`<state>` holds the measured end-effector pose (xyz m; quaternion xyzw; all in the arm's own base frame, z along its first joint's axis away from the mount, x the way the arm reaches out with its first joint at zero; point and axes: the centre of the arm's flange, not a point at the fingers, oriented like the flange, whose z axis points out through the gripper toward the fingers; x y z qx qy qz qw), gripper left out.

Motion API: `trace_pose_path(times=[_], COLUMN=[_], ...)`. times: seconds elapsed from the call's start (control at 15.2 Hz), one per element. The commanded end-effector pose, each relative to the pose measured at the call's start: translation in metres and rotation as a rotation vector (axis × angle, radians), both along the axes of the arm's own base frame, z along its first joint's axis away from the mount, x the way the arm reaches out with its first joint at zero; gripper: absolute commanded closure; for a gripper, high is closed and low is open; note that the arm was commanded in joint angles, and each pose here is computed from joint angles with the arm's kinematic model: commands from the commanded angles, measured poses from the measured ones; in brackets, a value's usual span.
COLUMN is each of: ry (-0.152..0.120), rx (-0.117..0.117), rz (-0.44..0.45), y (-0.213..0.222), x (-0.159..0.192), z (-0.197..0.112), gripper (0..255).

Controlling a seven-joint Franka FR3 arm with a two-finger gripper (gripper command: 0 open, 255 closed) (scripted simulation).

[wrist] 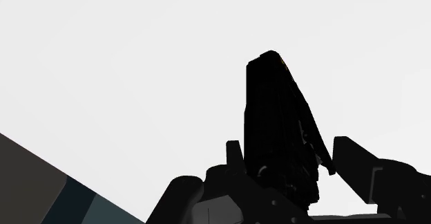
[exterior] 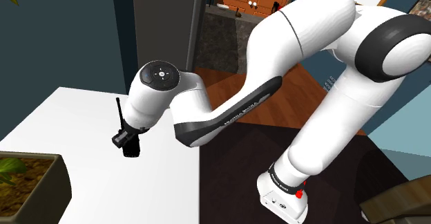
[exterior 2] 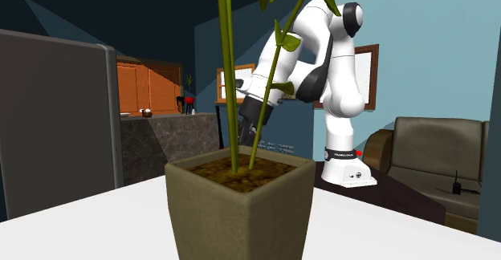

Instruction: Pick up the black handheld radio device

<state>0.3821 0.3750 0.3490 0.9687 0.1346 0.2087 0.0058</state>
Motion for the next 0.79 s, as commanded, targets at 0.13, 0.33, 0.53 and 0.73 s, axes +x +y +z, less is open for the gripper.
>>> trace_pose_path(times=[0.13,0.33,0.53,0.73], ry=[0.001,0.001,0.001,0.001], rx=[0.000,0.000,0.000,0.000], rz=[0.000,0.000,0.000,0.000], y=[0.000,0.000,0.000,0.000], x=[0.000,0.000,0.000,0.000], z=[0.020,0.036,0.052,0.068], gripper=[255,255,255,255])
